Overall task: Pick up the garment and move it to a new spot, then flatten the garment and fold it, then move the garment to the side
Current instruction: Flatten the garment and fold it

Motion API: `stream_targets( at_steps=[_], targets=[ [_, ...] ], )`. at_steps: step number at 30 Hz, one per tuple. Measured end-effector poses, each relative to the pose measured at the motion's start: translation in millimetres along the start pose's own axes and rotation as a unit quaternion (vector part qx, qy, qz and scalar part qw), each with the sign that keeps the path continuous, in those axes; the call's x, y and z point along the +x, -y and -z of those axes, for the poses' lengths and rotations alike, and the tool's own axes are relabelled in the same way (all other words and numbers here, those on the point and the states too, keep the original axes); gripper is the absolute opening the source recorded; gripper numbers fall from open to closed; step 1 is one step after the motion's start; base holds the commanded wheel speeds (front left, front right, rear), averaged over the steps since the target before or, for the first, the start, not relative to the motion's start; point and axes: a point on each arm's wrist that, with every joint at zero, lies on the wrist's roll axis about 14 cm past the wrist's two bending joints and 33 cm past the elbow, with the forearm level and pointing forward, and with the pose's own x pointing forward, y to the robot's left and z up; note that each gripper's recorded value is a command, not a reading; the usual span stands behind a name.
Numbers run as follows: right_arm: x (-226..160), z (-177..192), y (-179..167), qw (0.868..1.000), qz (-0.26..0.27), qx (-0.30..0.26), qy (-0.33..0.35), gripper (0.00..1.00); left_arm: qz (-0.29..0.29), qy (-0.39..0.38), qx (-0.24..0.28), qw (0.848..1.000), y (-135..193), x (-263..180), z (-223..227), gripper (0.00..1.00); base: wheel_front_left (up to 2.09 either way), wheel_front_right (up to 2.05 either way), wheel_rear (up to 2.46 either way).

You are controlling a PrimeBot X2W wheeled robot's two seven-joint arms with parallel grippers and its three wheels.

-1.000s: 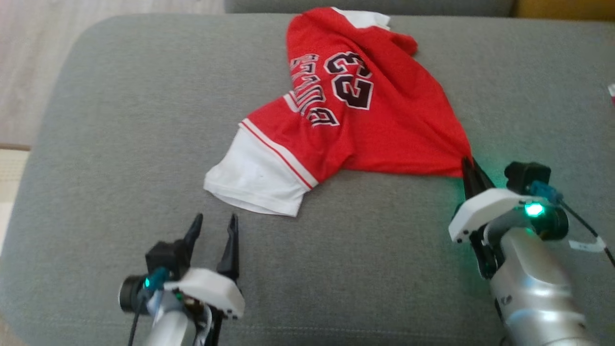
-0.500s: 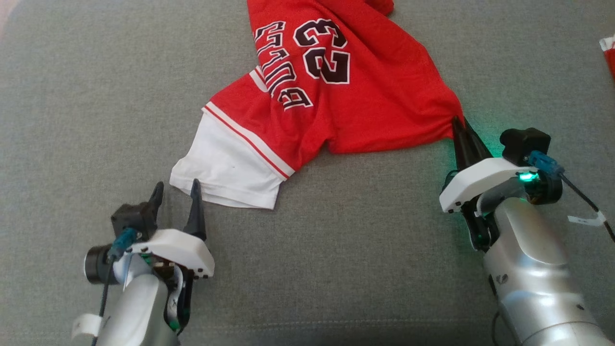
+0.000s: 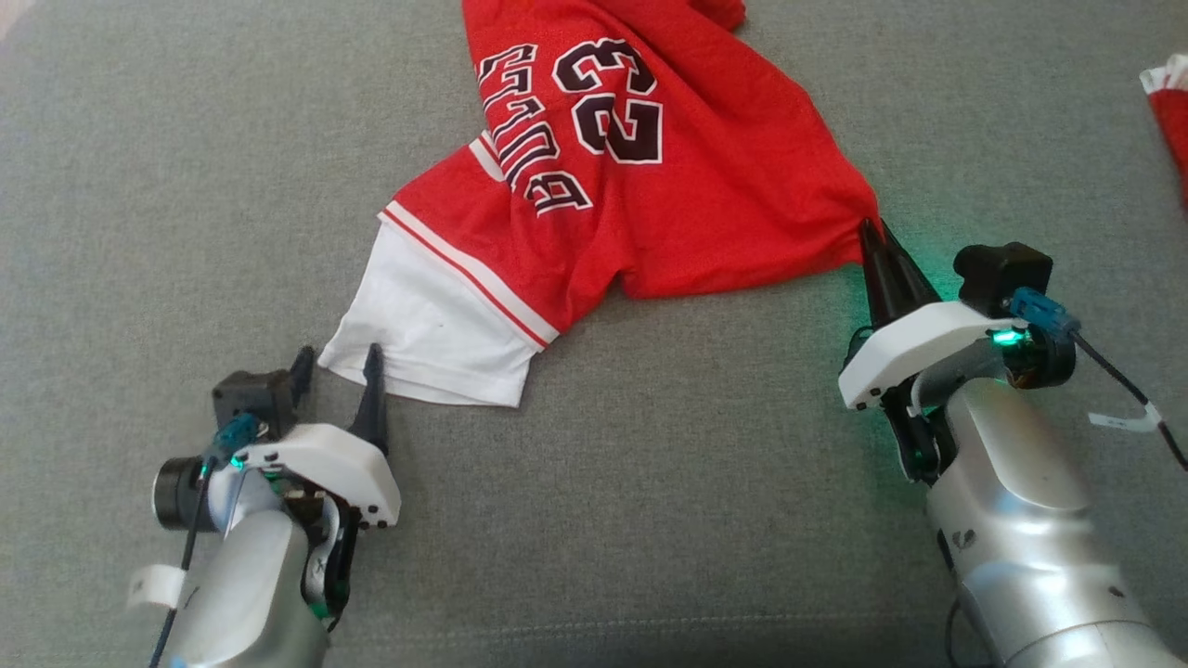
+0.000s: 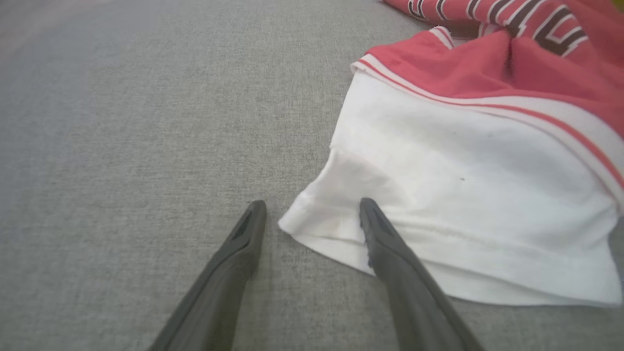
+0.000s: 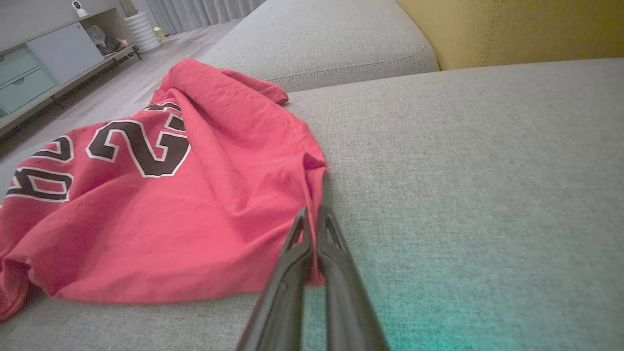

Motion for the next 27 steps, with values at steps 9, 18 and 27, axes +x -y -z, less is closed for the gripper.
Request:
stream_targets(
  at_steps=[9,18,27],
  targets=[
    [-4,-8,1,1.000,0.001,-0.002,0.009,0.00,0.022,-0.004,0.002,1.000,11,1,-1,0.00,0.00,0.00,0.00],
    [-9,-34,-8,0.999,-0.008,-0.007,0.045,0.00,0.034,0.085,-0.005,0.996,19,-7,-50,0.00,0.00,0.00,0.00],
    [-23,-99,-31,0.991,-0.036,-0.020,0.130,0.00,0.052,0.267,-0.018,0.962,28,-49,-162,0.00,0.00,0.00,0.00]
  ],
)
